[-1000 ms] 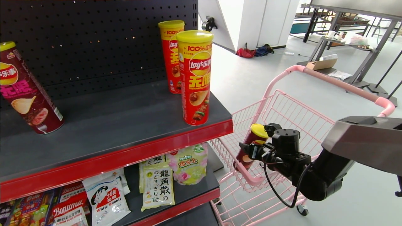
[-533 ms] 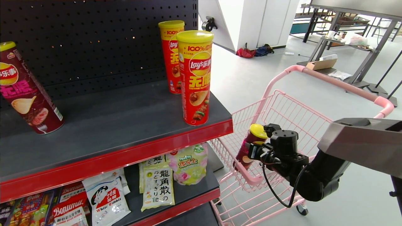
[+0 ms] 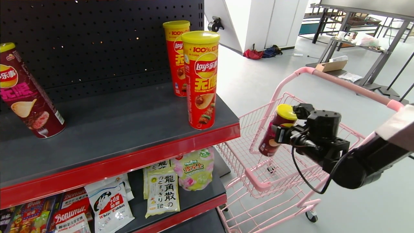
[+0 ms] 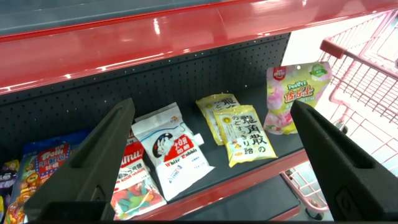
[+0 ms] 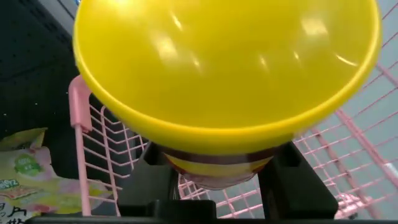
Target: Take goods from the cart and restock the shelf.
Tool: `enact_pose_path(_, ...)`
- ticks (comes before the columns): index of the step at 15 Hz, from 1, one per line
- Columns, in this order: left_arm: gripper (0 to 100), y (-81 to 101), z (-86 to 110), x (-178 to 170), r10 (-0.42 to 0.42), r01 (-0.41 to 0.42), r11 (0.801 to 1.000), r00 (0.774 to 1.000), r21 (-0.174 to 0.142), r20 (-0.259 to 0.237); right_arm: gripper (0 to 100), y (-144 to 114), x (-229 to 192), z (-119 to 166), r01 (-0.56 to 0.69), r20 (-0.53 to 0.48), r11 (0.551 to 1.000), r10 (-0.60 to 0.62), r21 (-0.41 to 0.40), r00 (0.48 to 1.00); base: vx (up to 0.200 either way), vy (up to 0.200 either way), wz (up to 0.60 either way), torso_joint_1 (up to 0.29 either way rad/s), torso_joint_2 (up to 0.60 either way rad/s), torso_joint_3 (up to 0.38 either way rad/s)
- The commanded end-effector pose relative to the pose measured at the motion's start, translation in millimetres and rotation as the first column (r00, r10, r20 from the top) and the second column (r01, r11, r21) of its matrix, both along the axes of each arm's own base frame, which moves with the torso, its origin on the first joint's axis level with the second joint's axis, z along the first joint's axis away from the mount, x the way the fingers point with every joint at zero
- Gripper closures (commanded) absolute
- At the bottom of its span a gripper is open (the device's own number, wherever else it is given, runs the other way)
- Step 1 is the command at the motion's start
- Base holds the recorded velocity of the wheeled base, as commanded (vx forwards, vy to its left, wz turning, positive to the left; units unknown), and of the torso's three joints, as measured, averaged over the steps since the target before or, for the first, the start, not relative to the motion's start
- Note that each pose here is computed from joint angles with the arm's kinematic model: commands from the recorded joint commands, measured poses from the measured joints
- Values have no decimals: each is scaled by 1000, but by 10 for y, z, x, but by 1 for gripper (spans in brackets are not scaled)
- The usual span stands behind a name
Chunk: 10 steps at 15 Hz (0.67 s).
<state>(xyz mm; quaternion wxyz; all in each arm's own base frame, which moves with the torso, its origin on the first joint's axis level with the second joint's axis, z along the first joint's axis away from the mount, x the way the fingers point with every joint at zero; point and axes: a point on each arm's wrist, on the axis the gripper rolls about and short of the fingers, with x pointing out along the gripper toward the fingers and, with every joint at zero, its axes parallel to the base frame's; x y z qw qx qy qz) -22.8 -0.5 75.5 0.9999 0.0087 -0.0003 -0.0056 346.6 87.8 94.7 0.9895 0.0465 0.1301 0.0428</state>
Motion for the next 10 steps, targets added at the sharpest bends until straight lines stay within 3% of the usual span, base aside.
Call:
enact_pose_path(1,0,0,0,0,-1,1,1000,1000,-4,0,100,-320,-507,1234,56,134,998,-57,14,989,0,0,0,0,0,0)
enact_pose_path(3,0,0,0,0,-1,1,1000,1000,-4,0,100,-419,-1070,1627,54,91,998,-53,-11,994,0,0,0,0,0,0)
enact_pose_path(5,0,-1,-1,0,-3,3,1000,1000,-4,-2,100,-601,-1987,1782,25,-3,997,-25,-73,1000,0,0,0,0,0,0)
enact_pose_path(7,0,-1,-1,0,-3,3,1000,1000,-4,-2,100,-726,-2600,1581,17,17,997,-16,-71,1000,0,0,0,0,0,0)
enact_pose_path(10,0,-1,-1,0,-3,3,1000,1000,-4,-2,100,-884,-3191,1255,122,11,984,-122,-127,993,0,0,0,0,0,0)
